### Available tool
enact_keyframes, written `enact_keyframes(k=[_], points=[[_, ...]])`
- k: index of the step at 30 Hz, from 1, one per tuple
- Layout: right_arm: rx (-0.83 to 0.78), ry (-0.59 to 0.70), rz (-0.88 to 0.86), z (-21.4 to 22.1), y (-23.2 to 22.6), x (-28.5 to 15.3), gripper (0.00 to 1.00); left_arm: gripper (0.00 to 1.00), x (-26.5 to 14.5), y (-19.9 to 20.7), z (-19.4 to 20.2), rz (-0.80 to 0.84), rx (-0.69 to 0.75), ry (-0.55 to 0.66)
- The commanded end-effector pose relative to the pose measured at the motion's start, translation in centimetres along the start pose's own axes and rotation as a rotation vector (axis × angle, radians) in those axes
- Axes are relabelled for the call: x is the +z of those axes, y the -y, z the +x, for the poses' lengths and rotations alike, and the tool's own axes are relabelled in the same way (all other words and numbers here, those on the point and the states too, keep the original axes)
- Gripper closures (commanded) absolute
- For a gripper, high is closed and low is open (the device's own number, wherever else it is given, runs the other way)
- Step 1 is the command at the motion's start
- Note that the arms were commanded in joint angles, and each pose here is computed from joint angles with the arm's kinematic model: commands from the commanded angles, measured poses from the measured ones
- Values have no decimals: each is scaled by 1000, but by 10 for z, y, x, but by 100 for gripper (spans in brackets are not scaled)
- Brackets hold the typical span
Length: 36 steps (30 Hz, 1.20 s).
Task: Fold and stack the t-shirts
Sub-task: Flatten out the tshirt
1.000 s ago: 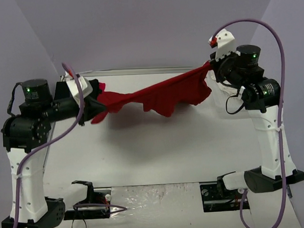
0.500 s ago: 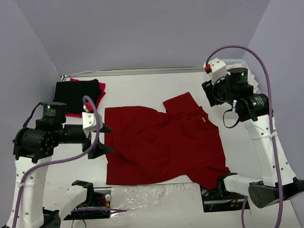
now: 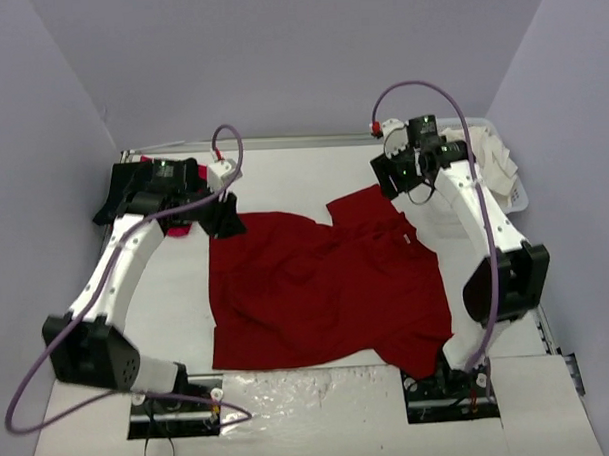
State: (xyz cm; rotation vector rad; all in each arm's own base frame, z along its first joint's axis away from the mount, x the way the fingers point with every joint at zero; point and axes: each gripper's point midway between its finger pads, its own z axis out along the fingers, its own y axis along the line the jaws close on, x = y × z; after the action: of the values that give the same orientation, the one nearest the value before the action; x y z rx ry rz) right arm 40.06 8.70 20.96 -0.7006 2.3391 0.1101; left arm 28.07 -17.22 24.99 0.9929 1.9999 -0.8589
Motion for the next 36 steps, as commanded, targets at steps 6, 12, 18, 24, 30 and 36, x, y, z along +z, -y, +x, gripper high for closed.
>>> enact_keyframes(k=[6, 12, 18, 24, 30, 36], points=[[54, -24, -70, -27, 27, 55, 48, 73, 4, -171, -8, -493, -149, -60], [71, -89, -61, -13, 48, 88, 48, 67, 1, -231, 37, -678, -214, -229], [102, -138, -75, 5, 63, 114, 48, 64, 21, -253, 81, -637, -286, -358], [126, -176, -104, 26, 67, 129, 49, 63, 39, -266, 105, -596, -317, -414], [138, -206, -131, 41, 66, 137, 49, 63, 49, -280, 122, -571, -373, -436], [147, -215, -143, 46, 66, 142, 50, 63, 57, -283, 114, -521, -393, -383]])
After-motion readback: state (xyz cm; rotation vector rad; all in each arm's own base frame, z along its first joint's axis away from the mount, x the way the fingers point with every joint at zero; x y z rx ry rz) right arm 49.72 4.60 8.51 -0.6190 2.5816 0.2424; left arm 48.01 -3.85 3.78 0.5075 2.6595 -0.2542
